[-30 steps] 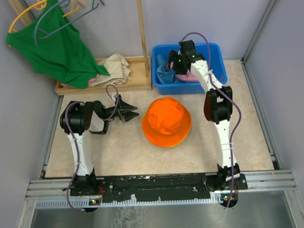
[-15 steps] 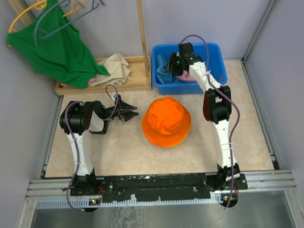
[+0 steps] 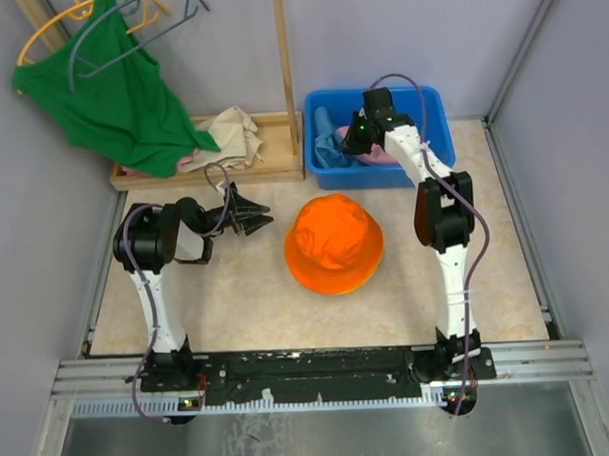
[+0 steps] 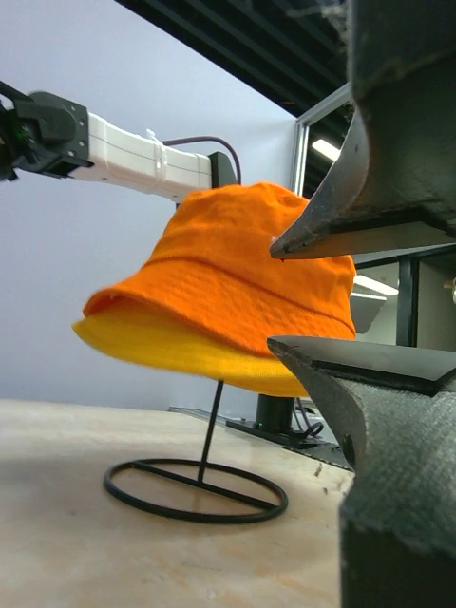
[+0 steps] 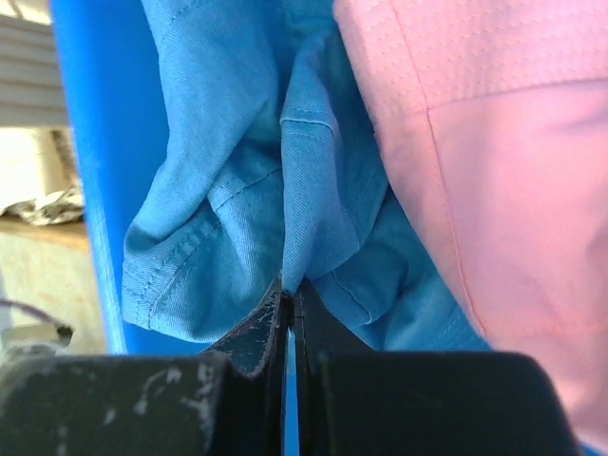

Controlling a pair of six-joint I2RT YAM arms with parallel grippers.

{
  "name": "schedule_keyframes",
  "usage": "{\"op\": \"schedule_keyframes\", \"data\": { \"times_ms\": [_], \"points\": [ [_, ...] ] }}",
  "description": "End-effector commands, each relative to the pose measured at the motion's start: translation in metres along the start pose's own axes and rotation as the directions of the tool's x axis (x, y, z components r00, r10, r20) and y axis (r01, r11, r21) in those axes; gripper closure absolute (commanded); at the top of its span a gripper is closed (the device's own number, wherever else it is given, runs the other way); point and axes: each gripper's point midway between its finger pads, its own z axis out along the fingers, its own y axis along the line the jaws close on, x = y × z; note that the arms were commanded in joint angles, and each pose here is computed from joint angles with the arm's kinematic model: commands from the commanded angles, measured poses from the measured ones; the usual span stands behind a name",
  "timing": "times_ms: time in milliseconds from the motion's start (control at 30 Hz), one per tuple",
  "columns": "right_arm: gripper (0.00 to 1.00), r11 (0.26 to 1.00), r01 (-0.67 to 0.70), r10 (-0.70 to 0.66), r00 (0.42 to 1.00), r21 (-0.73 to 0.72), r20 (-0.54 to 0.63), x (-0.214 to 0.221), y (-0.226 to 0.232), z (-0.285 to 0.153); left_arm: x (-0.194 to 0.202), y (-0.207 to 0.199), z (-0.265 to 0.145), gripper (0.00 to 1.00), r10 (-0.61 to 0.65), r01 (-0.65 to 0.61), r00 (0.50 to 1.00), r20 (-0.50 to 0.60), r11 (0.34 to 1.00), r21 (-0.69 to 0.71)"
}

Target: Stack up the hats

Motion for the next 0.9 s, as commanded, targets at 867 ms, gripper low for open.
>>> {"op": "schedule_keyframes", "data": {
  "times_ms": [867],
  "points": [
    [1.0, 0.757, -0.113, 0.28, 0.946, -0.644, 0.163, -0.098, 0.17, -0.331, 0.015, -0.229, 0.041, 0.43, 0.511, -0.537, 0.844, 0.166, 0.796, 0.278]
  ]
}}
